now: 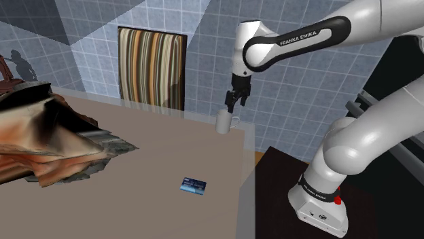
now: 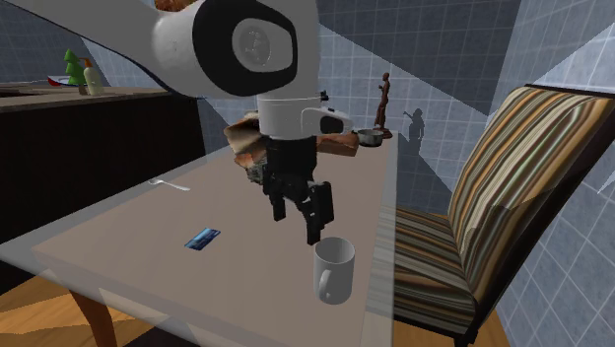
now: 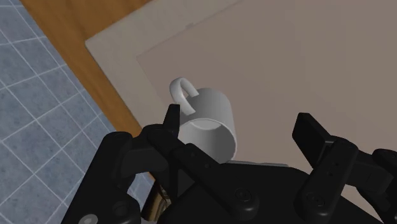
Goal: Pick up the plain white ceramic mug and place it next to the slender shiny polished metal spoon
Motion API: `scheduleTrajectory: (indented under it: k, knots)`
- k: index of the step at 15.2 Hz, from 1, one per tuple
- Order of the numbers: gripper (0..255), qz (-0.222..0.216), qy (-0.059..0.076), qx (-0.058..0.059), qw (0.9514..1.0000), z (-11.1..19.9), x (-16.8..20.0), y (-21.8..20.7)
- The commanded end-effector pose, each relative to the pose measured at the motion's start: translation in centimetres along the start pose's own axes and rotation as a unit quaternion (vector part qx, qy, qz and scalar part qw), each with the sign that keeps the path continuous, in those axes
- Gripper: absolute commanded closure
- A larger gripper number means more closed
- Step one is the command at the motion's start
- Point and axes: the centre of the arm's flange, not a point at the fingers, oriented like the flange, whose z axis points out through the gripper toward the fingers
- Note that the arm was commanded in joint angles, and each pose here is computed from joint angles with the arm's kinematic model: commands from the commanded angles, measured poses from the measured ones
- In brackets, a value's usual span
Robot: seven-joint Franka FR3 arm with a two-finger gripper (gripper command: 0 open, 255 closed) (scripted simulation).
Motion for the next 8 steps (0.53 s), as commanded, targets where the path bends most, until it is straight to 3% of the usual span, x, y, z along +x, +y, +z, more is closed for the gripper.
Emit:
scheduleTrajectory:
  k: [1, 5, 8]
  knots:
    - [0, 0.003, 0.012, 0.005, 0.9999, 1.5, 1.9, -0.1]
    - [0, 0.008, 0.033, 0.016, 0.9993, 4.3, 5.6, -1.0]
    - [0, 0.009, 0.036, 0.017, 0.9992, 5.7, 6.2, -1.1]
